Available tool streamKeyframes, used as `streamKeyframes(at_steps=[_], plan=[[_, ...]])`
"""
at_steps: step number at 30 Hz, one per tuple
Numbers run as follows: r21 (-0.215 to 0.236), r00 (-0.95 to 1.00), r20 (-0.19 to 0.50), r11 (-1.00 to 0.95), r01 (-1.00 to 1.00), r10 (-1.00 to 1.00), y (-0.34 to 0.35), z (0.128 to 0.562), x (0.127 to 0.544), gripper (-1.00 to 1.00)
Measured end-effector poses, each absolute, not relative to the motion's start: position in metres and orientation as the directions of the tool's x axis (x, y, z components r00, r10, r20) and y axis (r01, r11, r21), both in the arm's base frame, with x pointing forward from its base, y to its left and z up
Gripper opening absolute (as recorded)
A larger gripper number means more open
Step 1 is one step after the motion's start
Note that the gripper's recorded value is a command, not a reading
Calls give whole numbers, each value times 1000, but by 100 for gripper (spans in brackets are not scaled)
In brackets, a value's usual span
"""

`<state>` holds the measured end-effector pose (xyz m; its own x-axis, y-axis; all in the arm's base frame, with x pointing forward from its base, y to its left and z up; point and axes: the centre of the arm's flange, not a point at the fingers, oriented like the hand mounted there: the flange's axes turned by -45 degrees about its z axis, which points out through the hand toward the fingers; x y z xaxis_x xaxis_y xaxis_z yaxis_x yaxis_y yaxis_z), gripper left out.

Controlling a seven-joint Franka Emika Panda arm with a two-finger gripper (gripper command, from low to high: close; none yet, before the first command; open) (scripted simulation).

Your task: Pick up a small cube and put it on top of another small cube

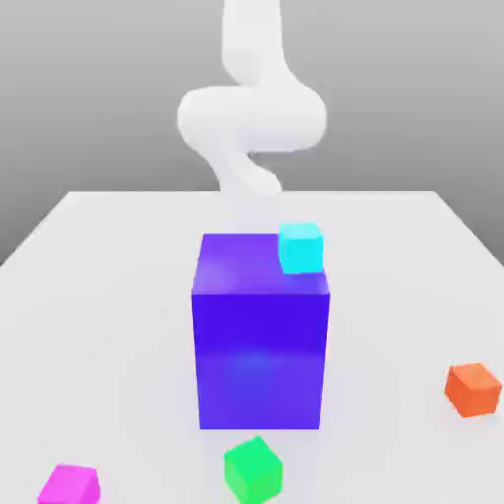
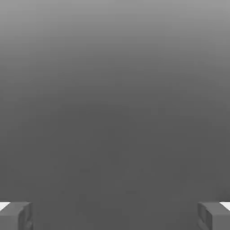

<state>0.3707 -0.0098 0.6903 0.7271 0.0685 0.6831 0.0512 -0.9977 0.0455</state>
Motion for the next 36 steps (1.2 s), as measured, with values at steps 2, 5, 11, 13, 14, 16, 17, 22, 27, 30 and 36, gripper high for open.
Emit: streamKeyframes(at_steps=[2, 5, 11, 13, 14, 16, 17, 22, 27, 30, 36], plan=[[88, 747, 650, -990, 106, 138, -18, 672, 390, 0], [141, 766, 598, -972, 189, 236, -31, 644, 417, 0], [215, 771, 480, -909, 358, 418, -58, 582, 461, 0], [231, 763, 439, -880, 416, 475, -67, 560, 474, 0], [237, 756, 418, -864, 444, 503, -72, 549, 480, 0], [245, 741, 376, -831, 500, 557, -81, 526, 490, 0], [247, 731, 355, -813, 528, 583, -86, 514, 495, 0], [243, 664, 254, -711, 660, 703, -111, 453, 514, 0], [213, 573, 162, -595, 775, 803, -138, 389, 524, 0], [184, 504, 114, -516, 836, 856, -152, 350, 526, 0], [103, 341, 39, -343, 934, 939, -179, 271, 520, 0]])
